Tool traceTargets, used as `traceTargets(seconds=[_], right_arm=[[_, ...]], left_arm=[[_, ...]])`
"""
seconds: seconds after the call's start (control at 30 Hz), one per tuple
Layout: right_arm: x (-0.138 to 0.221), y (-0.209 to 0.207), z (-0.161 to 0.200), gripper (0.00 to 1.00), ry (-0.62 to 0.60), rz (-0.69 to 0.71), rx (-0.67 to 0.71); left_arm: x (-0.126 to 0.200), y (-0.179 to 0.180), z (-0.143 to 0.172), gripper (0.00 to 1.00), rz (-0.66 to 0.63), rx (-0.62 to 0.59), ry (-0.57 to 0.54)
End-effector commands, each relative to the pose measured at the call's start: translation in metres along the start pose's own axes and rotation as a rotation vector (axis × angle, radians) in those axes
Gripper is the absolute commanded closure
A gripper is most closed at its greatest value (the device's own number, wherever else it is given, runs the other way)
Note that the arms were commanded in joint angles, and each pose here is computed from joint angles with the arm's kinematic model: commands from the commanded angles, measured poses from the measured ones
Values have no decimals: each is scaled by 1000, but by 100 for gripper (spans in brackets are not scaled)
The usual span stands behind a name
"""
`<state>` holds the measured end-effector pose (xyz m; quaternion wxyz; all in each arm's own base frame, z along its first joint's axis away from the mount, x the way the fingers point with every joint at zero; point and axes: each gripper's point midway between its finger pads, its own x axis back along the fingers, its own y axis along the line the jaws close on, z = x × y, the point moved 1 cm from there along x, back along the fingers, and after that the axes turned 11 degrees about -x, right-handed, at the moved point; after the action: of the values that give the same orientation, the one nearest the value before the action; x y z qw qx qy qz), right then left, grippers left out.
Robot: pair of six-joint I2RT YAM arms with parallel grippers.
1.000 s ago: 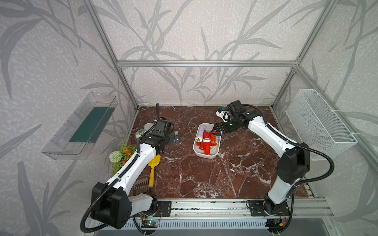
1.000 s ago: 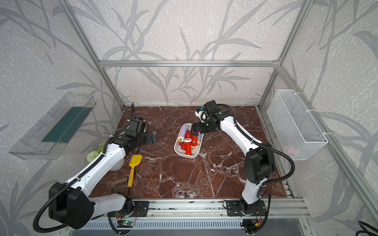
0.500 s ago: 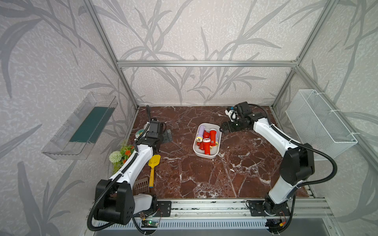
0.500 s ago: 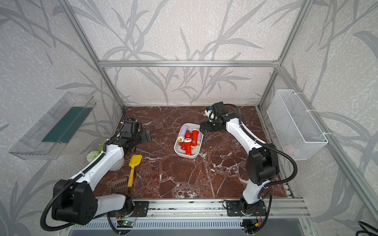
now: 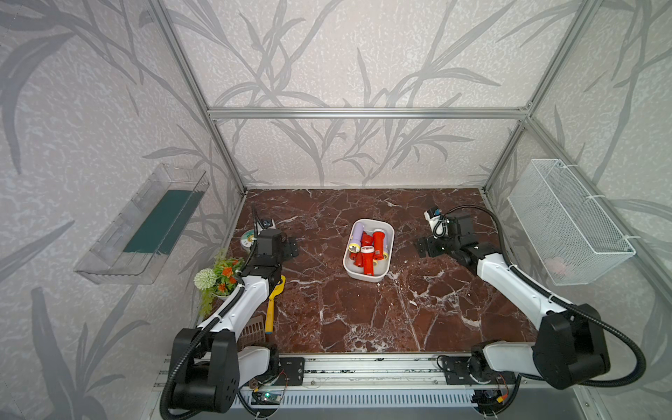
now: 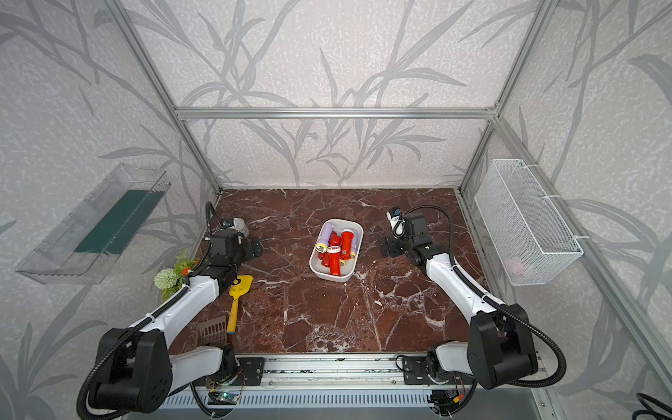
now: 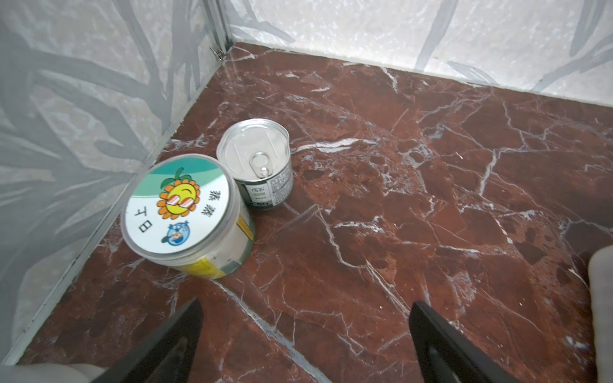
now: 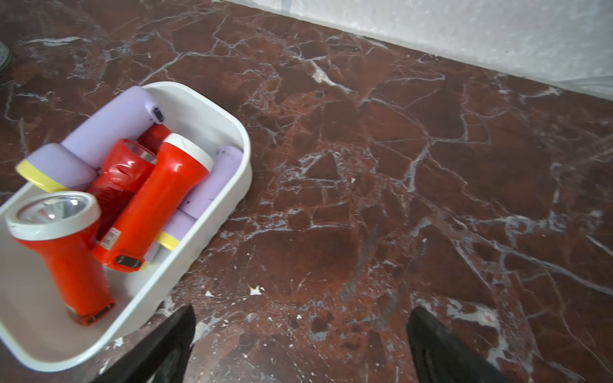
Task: Put the flashlights into the storage boxes
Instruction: Reset both arms
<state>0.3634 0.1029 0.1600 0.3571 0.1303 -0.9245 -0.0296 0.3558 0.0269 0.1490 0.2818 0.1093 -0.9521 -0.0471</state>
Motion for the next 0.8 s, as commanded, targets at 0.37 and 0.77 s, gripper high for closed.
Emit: traceTargets(seconds=[0.37, 0.77], right_arm=[[22, -77, 13, 1, -266, 255, -21], [-2, -83, 21, 1, -351, 201, -77]], left_arm=[[-12, 39, 19, 2, -150, -3, -167], [-42, 28, 17, 5, -65, 45, -220]])
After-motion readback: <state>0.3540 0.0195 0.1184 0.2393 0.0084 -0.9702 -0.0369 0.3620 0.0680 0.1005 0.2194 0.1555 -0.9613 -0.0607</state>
